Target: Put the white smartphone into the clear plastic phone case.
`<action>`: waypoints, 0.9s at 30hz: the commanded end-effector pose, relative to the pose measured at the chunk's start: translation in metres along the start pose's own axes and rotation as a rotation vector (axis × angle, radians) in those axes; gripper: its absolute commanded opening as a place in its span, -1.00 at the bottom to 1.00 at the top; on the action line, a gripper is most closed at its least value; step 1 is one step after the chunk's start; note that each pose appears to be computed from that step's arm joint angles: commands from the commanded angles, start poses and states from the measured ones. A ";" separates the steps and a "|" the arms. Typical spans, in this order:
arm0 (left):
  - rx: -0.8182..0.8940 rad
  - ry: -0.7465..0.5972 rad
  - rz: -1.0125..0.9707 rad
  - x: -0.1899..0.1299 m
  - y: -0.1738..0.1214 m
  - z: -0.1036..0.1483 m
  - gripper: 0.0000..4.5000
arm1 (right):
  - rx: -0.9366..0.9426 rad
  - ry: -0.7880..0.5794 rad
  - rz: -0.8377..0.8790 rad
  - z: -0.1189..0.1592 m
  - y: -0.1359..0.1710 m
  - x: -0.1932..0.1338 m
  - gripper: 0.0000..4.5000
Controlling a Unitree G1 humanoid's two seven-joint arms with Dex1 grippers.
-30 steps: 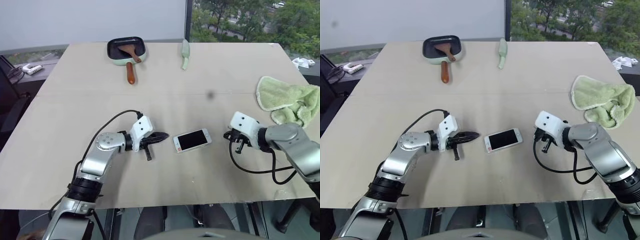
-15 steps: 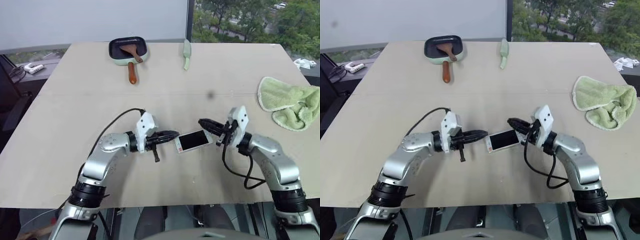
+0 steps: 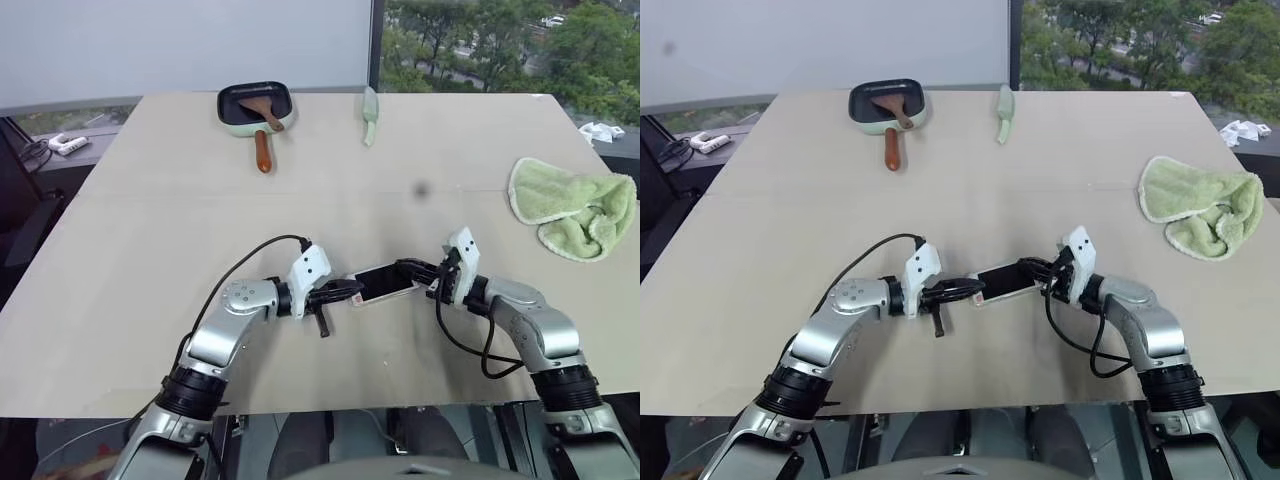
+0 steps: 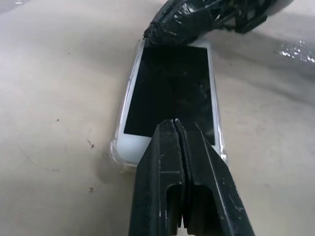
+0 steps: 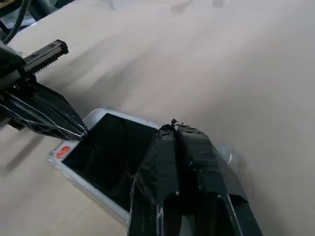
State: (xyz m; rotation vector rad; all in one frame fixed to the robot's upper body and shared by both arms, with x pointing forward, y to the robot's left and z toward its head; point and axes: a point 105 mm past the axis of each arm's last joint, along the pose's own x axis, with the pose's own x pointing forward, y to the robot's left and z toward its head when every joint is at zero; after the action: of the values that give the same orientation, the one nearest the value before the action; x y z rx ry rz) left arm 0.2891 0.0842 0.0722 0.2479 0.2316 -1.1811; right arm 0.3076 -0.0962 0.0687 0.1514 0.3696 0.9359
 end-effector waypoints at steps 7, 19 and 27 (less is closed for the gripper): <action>0.009 0.002 -0.008 0.000 -0.001 -0.001 -1.00 | 0.215 0.185 -0.092 -0.056 -0.007 -0.007 -0.97; 0.010 0.006 -0.018 0.001 0.000 -0.003 -1.00 | -0.139 -0.193 0.077 0.006 0.004 -0.018 -0.97; 0.010 0.002 -0.018 0.001 0.000 -0.002 -1.00 | -0.159 -0.261 0.001 0.009 -0.013 -0.018 -0.97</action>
State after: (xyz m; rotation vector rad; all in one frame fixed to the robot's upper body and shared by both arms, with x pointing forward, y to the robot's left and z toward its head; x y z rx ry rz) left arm 0.2897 0.0838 0.0716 0.2540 0.2224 -1.1993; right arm 0.3071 -0.1117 0.0720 0.1577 0.0876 0.9514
